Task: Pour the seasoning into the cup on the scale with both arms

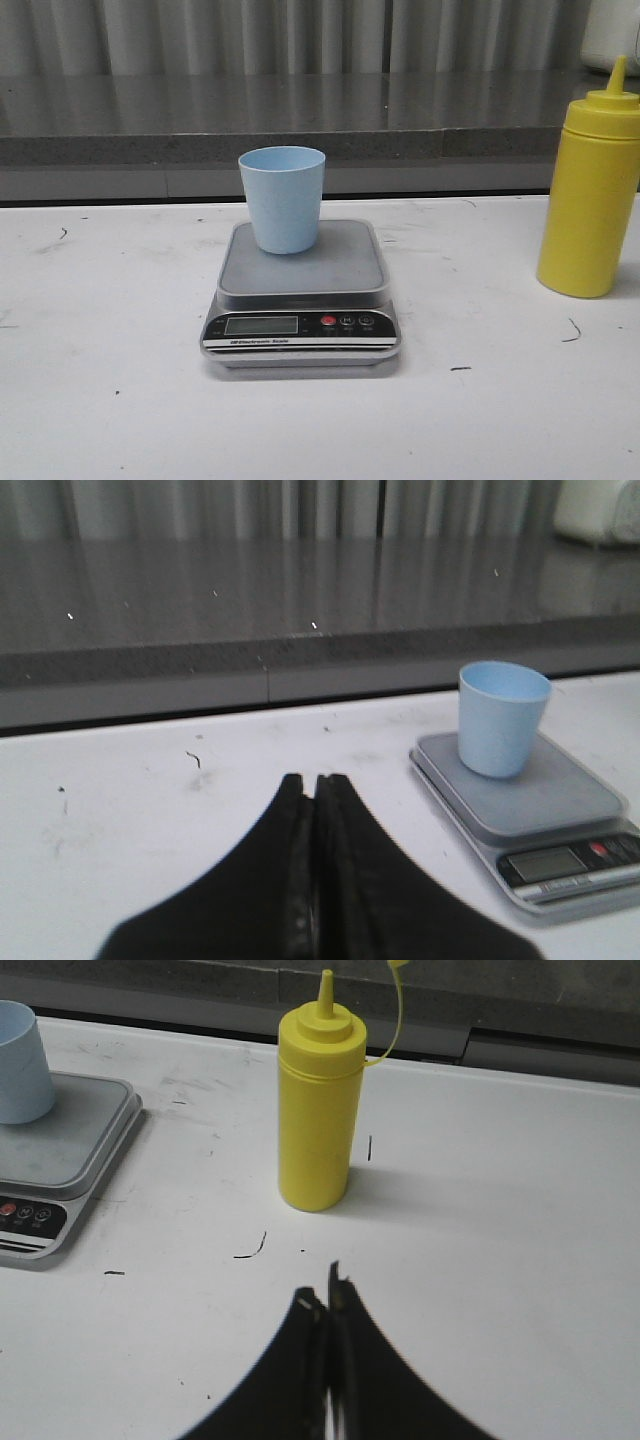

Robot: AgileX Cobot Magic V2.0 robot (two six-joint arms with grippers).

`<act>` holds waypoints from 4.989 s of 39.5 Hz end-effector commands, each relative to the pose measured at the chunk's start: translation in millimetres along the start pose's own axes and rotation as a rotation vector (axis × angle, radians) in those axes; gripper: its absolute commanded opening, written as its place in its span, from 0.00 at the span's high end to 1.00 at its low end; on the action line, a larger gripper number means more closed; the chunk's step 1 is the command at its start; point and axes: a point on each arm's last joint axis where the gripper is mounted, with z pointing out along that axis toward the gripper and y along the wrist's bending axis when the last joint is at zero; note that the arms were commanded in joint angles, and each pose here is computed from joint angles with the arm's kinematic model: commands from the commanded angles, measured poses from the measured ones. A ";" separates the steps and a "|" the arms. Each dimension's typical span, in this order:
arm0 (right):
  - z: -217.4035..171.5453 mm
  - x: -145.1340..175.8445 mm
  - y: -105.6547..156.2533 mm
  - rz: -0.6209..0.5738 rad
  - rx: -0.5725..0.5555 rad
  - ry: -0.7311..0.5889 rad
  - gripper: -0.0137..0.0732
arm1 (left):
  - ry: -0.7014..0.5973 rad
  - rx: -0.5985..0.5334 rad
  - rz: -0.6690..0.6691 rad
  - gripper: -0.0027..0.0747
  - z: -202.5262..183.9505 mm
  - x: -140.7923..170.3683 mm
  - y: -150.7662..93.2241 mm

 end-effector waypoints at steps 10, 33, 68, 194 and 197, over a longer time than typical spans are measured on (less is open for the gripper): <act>-4.9 -16.0 -0.3 -0.013 0.001 -0.101 0.92 | -0.266 -0.086 -0.108 0.99 2.2 8.4 4.9; -4.9 -16.0 -0.3 -0.013 0.001 -0.101 0.92 | -0.250 -0.091 -0.099 0.99 2.6 9.7 5.1; -4.9 -15.9 -0.4 -0.013 0.001 -0.100 0.92 | -0.199 -0.165 -0.066 0.99 3.1 14.4 8.7; 45.3 78.6 2.8 0.076 0.062 -0.516 0.92 | -0.199 -0.165 -0.066 0.99 3.1 14.4 8.7; 45.3 78.6 2.8 0.083 0.060 -0.515 0.92 | -0.199 -0.165 -0.066 0.99 3.1 14.4 8.7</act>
